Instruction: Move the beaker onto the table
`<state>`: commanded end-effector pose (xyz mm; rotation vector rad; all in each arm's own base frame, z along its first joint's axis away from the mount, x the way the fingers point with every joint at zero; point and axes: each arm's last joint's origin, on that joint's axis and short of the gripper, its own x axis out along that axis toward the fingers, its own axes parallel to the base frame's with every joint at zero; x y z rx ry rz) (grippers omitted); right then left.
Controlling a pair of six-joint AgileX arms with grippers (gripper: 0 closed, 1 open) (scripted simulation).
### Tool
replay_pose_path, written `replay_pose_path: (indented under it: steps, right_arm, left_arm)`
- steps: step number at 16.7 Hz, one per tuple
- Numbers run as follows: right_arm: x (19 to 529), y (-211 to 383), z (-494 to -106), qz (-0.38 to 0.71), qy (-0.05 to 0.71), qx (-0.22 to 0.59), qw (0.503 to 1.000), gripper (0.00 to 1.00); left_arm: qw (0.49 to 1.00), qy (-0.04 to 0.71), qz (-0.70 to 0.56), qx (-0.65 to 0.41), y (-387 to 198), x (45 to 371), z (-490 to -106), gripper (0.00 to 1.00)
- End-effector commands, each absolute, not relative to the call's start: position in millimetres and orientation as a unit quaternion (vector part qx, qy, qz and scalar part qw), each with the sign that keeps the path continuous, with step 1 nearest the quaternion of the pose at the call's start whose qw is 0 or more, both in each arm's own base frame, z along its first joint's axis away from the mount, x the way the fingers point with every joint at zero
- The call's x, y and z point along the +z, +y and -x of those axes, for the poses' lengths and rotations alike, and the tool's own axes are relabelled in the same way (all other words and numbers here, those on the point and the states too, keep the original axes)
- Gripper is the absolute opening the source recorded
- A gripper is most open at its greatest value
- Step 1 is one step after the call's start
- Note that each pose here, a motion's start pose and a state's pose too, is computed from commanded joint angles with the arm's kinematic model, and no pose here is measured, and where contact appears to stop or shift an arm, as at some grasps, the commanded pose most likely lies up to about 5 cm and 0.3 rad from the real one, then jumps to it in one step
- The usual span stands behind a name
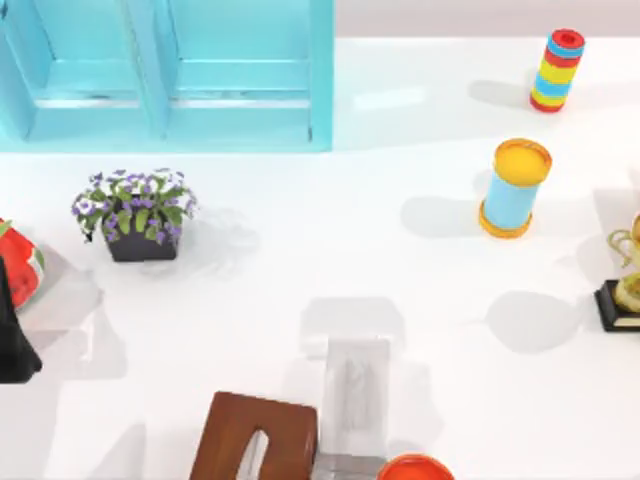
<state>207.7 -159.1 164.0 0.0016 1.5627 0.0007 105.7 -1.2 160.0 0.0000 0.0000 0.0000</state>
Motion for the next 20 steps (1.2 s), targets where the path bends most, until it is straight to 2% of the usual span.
replay_pose_path:
  steps: [8,14,20]
  right_arm:
    - [239.4,-80.1,-204.6,-0.001,0.708,0.003,0.706,0.0]
    - [245.2,-74.3,-202.4,-0.002,0.707,0.001,0.707,0.0]
    - [274.3,-52.6,-243.8,0.0,0.681,-0.003,0.732,0.0]
  left_arm:
    - [1.0,0.0,0.0,0.0,-1.2,160.0,-105.7,1.0]
    - [1.0,0.0,0.0,0.0,-1.2,160.0,-105.7,1.0]
    - [1.0,0.0,0.0,0.0,-1.2,160.0,-105.7,1.0]
